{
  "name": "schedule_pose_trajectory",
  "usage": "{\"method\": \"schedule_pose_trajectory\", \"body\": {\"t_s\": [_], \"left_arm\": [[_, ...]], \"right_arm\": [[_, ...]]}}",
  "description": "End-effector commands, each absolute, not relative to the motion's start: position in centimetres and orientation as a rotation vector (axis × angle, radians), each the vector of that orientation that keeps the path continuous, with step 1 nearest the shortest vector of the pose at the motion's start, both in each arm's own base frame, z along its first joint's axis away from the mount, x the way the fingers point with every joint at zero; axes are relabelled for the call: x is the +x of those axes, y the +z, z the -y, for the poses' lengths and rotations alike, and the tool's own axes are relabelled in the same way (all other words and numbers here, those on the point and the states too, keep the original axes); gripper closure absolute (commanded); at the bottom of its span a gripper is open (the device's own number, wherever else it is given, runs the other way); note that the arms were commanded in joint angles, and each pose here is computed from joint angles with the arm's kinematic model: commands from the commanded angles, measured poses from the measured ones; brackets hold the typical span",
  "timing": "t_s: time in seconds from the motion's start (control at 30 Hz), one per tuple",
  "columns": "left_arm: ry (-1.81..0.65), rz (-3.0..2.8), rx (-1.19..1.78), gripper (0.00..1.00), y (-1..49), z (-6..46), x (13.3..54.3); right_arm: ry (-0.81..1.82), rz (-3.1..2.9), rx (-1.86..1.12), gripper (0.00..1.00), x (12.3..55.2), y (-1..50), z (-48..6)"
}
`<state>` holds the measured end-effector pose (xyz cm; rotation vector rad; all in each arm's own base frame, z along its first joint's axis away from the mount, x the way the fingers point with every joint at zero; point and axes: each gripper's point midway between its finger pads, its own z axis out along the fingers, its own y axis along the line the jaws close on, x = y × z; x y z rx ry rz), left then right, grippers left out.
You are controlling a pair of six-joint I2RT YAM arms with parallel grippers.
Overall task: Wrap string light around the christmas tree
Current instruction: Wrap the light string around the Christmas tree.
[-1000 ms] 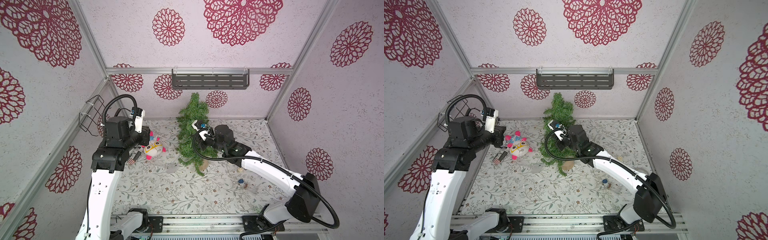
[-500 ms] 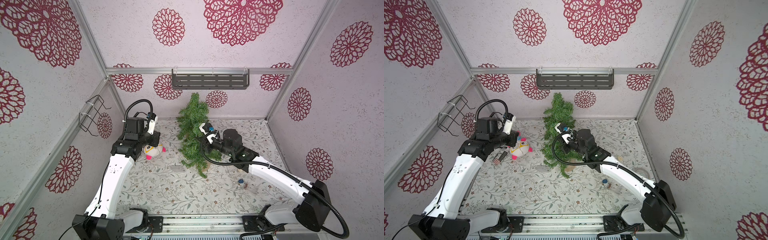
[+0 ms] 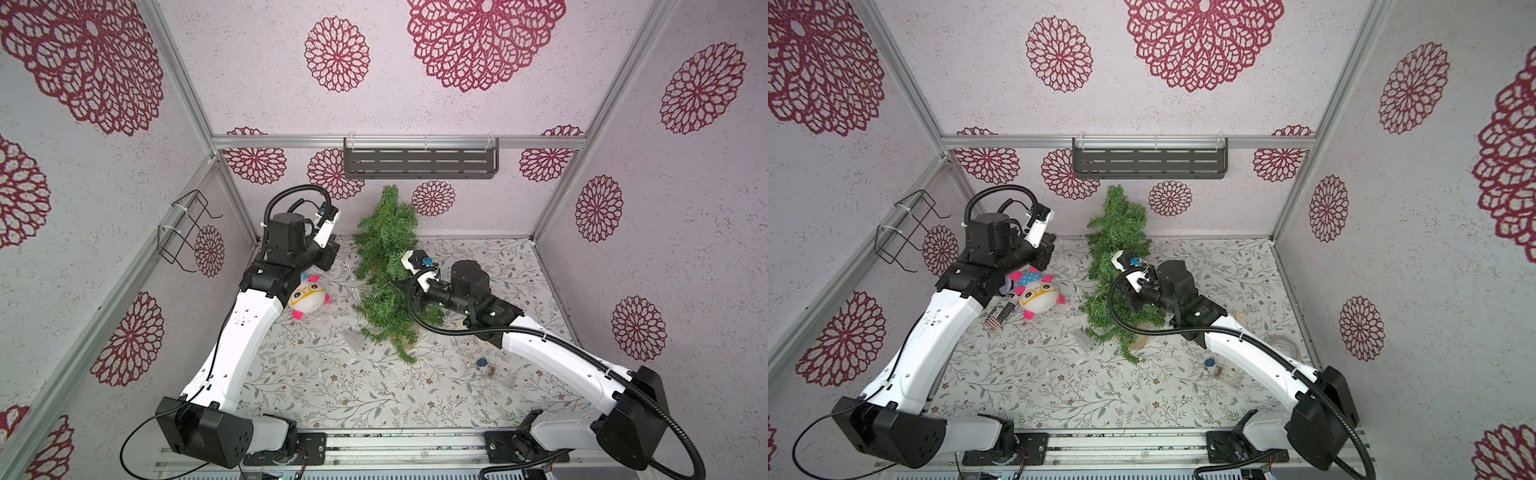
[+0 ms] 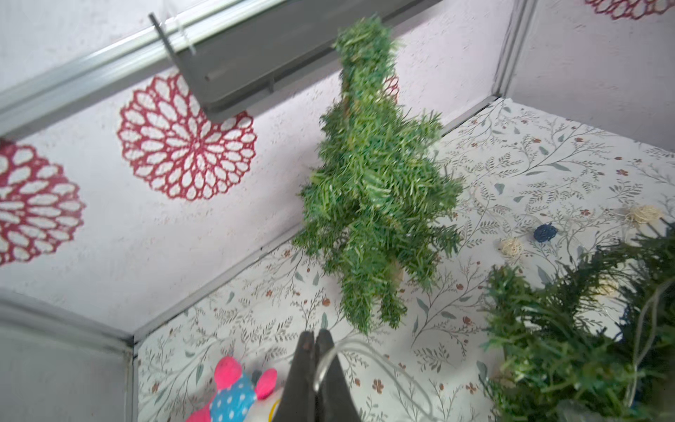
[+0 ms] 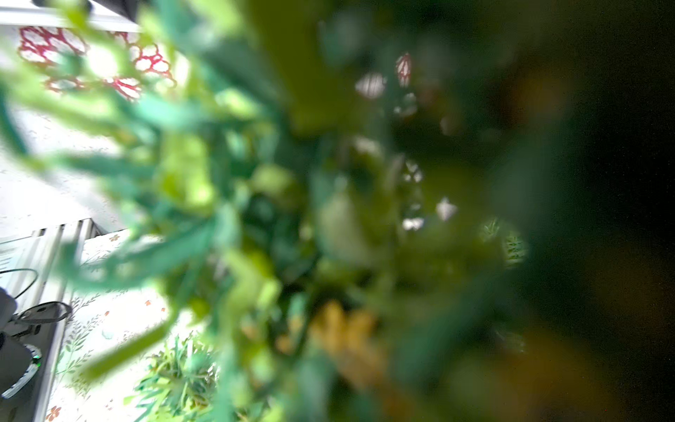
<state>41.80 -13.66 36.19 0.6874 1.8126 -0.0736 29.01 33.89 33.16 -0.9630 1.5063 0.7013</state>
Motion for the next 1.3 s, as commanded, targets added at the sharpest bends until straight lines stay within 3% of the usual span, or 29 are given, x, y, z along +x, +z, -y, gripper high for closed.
{"method": "schedule_pose_trajectory", "body": {"t_s": [0.0,0.43,0.7,0.87,1.0,1.1,1.27], "left_arm": [[-0.085,-1.655,0.777,1.0,38.7,15.6,42.8],[-0.201,-1.624,0.868,1.0,37.9,18.2,43.8],[-0.225,-1.619,0.879,1.0,37.8,18.7,44.2],[-0.235,-1.616,0.887,1.0,37.7,19.0,44.4],[-0.245,-1.616,0.894,1.0,37.5,19.2,44.4],[-0.256,-1.616,0.898,1.0,37.5,19.5,44.3],[-0.308,-1.597,0.906,1.0,38.0,20.3,44.0]], "right_arm": [[0.794,-1.477,-0.963,0.9,27.9,34.8,-33.6],[0.961,-1.489,-0.975,0.4,26.6,36.3,-31.9],[1.031,-1.427,-0.967,0.31,25.8,38.6,-30.6],[1.067,-1.362,-0.954,0.32,25.4,40.7,-29.3],[1.026,-1.34,-0.871,0.4,26.7,42.0,-27.0],[0.978,-1.376,-0.758,0.51,29.0,41.5,-24.9],[0.861,-1.498,-0.55,0.84,35.4,39.0,-22.1]]}}
